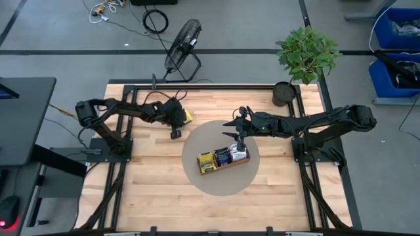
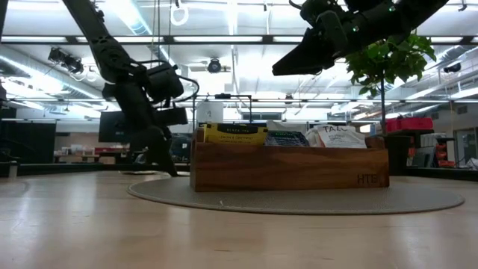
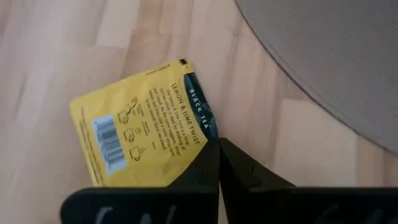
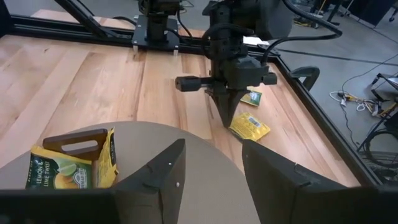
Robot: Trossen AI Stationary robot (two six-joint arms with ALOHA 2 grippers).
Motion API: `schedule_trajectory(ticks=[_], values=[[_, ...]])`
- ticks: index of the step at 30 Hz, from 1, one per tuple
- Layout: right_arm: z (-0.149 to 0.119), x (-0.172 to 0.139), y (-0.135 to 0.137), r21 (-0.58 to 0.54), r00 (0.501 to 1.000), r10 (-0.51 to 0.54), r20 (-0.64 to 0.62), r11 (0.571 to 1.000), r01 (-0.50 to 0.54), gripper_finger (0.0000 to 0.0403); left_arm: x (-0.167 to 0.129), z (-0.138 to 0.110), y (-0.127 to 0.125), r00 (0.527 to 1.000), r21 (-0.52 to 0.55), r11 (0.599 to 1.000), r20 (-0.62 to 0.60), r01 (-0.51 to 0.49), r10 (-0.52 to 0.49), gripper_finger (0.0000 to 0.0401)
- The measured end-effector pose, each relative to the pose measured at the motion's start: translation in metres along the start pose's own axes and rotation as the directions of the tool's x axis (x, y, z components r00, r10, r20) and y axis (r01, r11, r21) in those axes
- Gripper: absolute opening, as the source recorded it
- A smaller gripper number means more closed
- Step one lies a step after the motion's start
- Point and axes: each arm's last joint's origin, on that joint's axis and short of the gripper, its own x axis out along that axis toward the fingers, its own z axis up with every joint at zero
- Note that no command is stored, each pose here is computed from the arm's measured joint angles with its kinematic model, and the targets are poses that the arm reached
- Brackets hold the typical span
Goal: Pick & Place Tea
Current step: Put the yellow tea bag into the left section of the wooden organizer
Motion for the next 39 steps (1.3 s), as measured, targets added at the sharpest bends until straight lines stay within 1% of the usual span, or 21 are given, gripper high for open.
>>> schedule_trajectory(ticks=[2, 7, 9, 16, 19, 22, 26, 29, 33, 39], values=[[0.000, 0.000, 0.000, 0.000, 1.000, 0.000, 0.000, 1.000, 0.000, 0.0168, -0.004, 0.001, -0.003, 1.000, 0.006, 1.000, 0.000, 0.007, -0.007, 0.0001], [-0.001, 0.001, 0.000, -0.003, 1.000, 0.002, -0.003, 1.000, -0.002, 0.0168, -0.012, 0.007, -0.006, 0.999, 0.012, 1.000, 0.049, 0.011, -0.012, 0.0001], [-0.003, 0.003, 0.001, -0.024, 1.000, 0.003, -0.012, 1.000, -0.003, 0.0168, -0.014, 0.009, -0.007, 0.998, 0.010, 1.000, 0.059, 0.012, -0.012, 0.0001], [-0.014, 0.022, 0.002, -0.074, 0.999, 0.021, -0.024, 0.997, -0.023, 0.0168, -0.016, 0.012, -0.012, 0.997, 0.014, 1.000, 0.073, 0.025, -0.026, 0.0001], [-0.019, 0.032, 0.001, -0.093, 1.000, 0.012, -0.020, 0.996, -0.014, 0.0168, -0.016, 0.013, -0.015, 0.995, 0.004, 0.999, 0.081, 0.051, -0.051, 0.0001], [-0.026, 0.042, -0.002, -0.146, 1.000, 0.011, -0.020, 0.989, -0.014, 0.0169, -0.016, 0.014, -0.017, 0.995, 0.006, 0.998, 0.085, 0.060, -0.060, 0.0001], [-0.034, 0.051, -0.006, -0.164, 1.000, 0.005, -0.020, 0.986, -0.008, 0.0178, -0.016, 0.015, -0.017, 0.994, -0.012, 0.998, 0.092, 0.064, -0.063, 0.0001], [-0.040, 0.057, -0.006, -0.184, 0.999, 0.001, -0.044, 0.983, -0.009, 0.0189, -0.016, 0.016, -0.018, 0.991, -0.011, 0.996, 0.104, 0.084, -0.082, 0.0000], [-0.047, 0.063, -0.005, -0.243, 0.998, 0.003, -0.055, 0.970, -0.016, 0.0204, -0.016, 0.016, -0.019, 0.988, -0.012, 0.994, 0.112, 0.107, -0.105, 0.0000], [-0.054, 0.074, -0.003, -0.375, 1.000, 0.003, -0.025, 0.927, -0.012, 0.0225, -0.019, 0.024, -0.019, 0.975, -0.030, 0.985, 0.149, 0.168, -0.162, 0.0000]])
